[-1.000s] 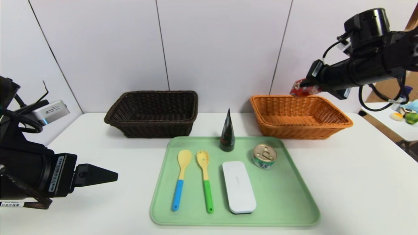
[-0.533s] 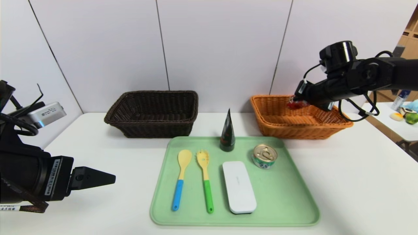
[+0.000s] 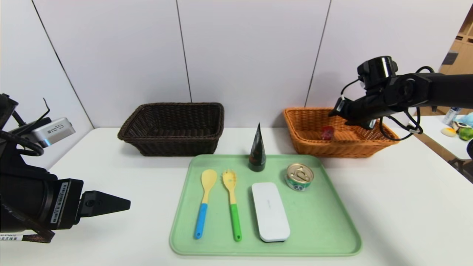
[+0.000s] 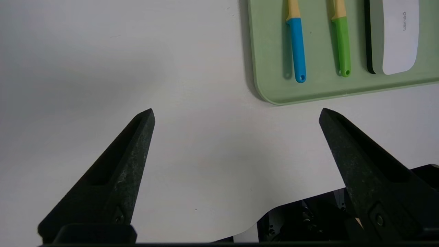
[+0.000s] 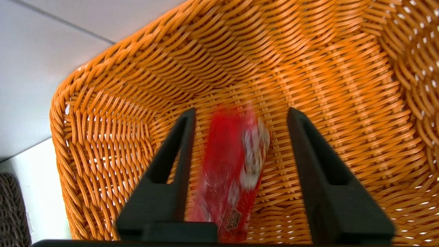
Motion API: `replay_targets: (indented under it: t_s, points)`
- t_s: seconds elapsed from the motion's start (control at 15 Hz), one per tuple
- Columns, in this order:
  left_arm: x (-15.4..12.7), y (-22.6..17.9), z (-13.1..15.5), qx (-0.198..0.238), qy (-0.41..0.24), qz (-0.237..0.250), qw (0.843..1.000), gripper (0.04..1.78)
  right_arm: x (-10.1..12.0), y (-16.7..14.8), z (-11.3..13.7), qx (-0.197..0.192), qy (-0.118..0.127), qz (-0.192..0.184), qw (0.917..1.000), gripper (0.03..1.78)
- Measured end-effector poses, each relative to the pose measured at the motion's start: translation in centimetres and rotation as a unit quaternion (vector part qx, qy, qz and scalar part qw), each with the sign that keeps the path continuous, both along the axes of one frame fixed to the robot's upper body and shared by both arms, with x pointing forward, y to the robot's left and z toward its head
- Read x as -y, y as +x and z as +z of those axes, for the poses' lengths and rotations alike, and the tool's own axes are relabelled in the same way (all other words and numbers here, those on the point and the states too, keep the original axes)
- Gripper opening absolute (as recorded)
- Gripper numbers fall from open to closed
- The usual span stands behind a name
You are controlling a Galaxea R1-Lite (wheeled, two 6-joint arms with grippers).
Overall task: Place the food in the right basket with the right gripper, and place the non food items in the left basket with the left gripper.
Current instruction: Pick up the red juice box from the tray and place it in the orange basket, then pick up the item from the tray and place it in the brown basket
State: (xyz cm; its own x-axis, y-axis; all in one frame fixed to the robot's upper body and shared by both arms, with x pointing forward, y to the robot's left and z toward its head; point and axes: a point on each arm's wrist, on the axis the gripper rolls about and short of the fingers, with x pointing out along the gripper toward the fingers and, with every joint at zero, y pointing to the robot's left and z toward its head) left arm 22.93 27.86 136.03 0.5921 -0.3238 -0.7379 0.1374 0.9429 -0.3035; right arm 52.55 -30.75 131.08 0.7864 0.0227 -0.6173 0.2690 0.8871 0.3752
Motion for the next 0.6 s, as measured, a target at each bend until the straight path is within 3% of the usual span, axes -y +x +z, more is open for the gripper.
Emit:
replay_targets:
  t_s: [0.27, 0.47, 0.6]
  points:
    - [-0.1, -0.1, -0.2, -0.003, 0.0, 0.001, 1.0, 1.69, -0.1, -0.2, 1.3, 0.02, 0.001, 0.0, 0.9998, 1.25]
    - [-0.1, -0.3, -0.3, -0.007, -0.003, 0.006, 1.0, 1.69, -0.9, -2.0, 4.9, 0.066, -0.005, -0.002, 0.9978, 1.4]
    - [-0.1, -0.3, -0.3, -0.006, -0.004, 0.006, 1.0, 1.69, -2.4, -4.2, 7.7, 0.094, -0.002, 0.016, 0.9955, 1.47]
